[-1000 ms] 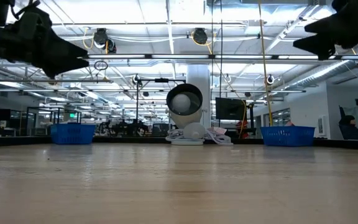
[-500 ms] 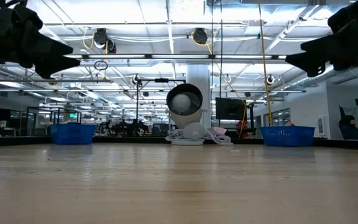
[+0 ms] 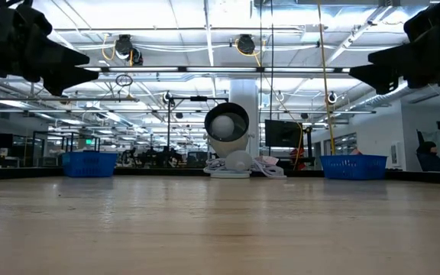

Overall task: Pick & Place Office items
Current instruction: Return to Home Position

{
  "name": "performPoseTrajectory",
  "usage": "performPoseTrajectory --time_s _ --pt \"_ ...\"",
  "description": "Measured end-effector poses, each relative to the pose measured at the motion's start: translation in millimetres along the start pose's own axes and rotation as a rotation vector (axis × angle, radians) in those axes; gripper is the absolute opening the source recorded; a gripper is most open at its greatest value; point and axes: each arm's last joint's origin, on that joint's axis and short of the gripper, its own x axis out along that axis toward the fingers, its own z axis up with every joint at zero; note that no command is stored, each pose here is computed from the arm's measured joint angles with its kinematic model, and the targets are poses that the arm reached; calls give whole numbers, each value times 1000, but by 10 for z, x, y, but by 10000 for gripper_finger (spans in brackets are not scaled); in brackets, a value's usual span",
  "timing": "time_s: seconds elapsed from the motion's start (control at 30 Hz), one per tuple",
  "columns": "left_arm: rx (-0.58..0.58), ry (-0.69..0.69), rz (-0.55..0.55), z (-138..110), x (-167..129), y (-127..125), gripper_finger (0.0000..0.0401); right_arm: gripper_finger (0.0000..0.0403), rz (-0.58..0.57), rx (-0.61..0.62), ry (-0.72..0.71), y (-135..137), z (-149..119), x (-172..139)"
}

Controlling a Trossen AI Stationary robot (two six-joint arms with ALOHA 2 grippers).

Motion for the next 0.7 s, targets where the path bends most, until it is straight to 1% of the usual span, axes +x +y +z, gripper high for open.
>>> performPoseTrajectory --time_s 0.07,0.23,0.7 --pt "3 3 1 -2 0 0 271 290 1 3 7 1 -6 1" --pt "4 0 3 0 0 1 271 290 2 62 13 1 -12 4" --pt "5 -4 3 3 0 1 271 290 -2 60 29 2 -23 26"
